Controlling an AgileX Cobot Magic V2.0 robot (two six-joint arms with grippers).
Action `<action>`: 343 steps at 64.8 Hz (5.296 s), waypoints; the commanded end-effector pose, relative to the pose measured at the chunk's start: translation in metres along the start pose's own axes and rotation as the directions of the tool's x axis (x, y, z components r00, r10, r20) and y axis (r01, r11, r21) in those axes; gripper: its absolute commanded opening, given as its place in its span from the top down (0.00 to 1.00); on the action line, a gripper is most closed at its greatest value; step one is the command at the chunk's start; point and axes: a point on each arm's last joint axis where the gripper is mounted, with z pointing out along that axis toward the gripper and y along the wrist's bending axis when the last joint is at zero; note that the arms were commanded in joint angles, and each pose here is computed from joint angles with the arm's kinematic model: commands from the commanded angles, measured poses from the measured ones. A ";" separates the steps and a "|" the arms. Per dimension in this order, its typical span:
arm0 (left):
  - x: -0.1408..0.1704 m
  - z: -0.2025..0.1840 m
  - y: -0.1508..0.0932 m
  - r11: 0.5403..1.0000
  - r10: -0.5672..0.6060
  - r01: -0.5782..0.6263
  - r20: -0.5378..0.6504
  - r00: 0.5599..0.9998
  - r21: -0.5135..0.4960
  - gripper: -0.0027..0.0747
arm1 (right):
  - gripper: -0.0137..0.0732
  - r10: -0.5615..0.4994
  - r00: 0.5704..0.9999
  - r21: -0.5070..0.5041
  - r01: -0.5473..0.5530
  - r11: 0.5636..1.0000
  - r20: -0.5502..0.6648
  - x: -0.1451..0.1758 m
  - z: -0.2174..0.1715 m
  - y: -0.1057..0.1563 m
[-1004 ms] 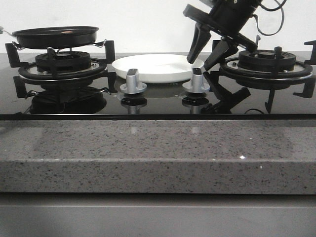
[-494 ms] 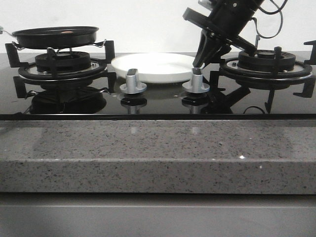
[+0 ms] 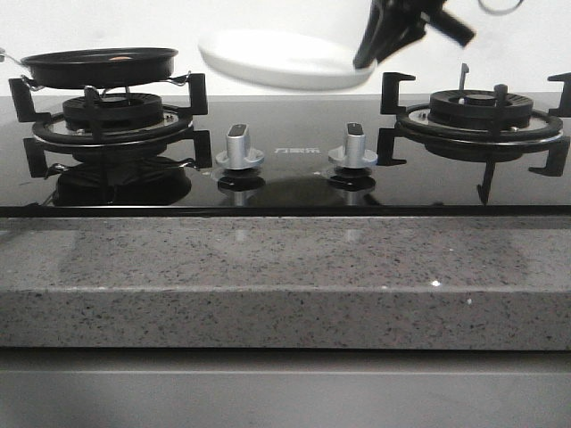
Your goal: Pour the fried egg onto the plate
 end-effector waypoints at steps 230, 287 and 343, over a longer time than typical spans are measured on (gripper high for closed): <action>-0.040 0.222 0.062 0.798 -0.465 0.588 -0.487 0.739 0.130 0.19 | 0.92 -0.138 0.990 0.130 0.135 0.982 0.015 0.111 -0.037 0.059; 0.011 0.318 0.081 0.298 -0.679 0.942 -0.659 0.323 0.155 0.39 | 0.92 -0.137 0.990 0.130 0.135 0.982 0.013 0.111 -0.037 0.059; -0.001 0.312 0.076 0.230 -0.656 0.943 -0.678 0.333 0.240 0.99 | 0.92 -0.137 0.990 0.130 0.135 0.982 0.013 0.111 -0.037 0.059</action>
